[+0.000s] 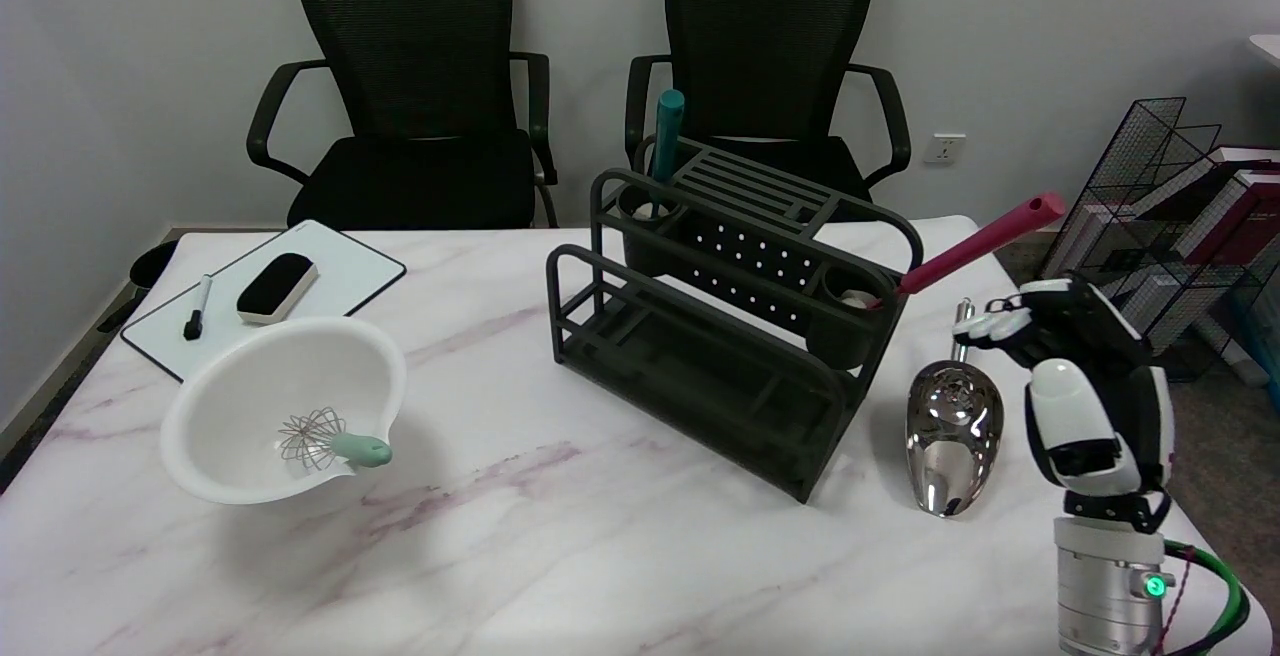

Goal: Pick up the pink sponge bottle brush.

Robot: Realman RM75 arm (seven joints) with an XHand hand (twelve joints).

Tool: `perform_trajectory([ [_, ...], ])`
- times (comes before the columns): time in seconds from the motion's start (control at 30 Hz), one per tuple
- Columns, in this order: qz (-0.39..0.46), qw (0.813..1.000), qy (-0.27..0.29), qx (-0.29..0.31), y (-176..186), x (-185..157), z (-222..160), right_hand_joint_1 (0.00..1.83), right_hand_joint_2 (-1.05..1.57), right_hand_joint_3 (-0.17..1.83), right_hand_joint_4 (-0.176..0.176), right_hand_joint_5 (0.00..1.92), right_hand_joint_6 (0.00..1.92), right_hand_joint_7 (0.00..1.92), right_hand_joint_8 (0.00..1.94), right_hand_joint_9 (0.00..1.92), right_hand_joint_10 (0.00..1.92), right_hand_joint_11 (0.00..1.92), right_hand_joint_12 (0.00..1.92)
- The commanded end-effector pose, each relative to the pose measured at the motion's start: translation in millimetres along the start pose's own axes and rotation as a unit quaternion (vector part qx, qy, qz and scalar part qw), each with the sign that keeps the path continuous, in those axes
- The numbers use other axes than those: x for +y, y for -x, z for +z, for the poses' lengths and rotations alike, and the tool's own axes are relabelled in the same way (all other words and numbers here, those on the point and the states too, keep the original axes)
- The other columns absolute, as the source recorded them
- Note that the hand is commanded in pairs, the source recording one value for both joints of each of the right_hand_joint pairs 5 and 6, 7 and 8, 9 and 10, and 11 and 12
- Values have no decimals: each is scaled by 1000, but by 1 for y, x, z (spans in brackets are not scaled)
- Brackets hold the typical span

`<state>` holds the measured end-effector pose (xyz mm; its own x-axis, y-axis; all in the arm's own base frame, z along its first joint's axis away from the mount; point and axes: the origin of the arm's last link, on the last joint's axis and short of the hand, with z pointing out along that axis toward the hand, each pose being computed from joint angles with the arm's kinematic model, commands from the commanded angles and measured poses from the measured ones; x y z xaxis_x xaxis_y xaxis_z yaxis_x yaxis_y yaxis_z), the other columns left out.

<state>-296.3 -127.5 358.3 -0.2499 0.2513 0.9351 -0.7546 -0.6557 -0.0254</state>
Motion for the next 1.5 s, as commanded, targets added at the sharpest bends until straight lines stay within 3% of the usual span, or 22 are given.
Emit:
perform_trajectory([
  [0.03, -33, 998, -11, 57, -60, 5, 10, 922, 378, 1164, 0, 821, 821, 1063, 1063, 969, 969, 940, 940],
  [0.2, -49, 997, -6, 63, -75, 20, 36, 927, 369, 1085, 0, 776, 776, 920, 920, 814, 814, 836, 836],
  [0.4, -67, 991, 20, 114, -99, 35, 54, 959, 360, 1014, 0, 717, 717, 868, 868, 775, 775, 800, 800],
  [0.8, -98, 979, 78, 160, -131, 49, 48, 981, 230, 1030, 0, 553, 553, 721, 721, 644, 644, 723, 723],
  [1.0, -72, 985, 88, 134, -113, 63, 63, 988, 127, 1031, 0, 306, 306, 623, 623, 584, 584, 665, 665],
  [1.27, -15, 993, 77, 86, -73, 71, 86, 987, 123, 1021, 0, 253, 253, 601, 601, 572, 572, 639, 639],
  [1.5, 3, 997, 49, 62, -64, 63, 87, 997, 33, 1063, 0, 151, 151, 579, 579, 500, 500, 345, 345],
])
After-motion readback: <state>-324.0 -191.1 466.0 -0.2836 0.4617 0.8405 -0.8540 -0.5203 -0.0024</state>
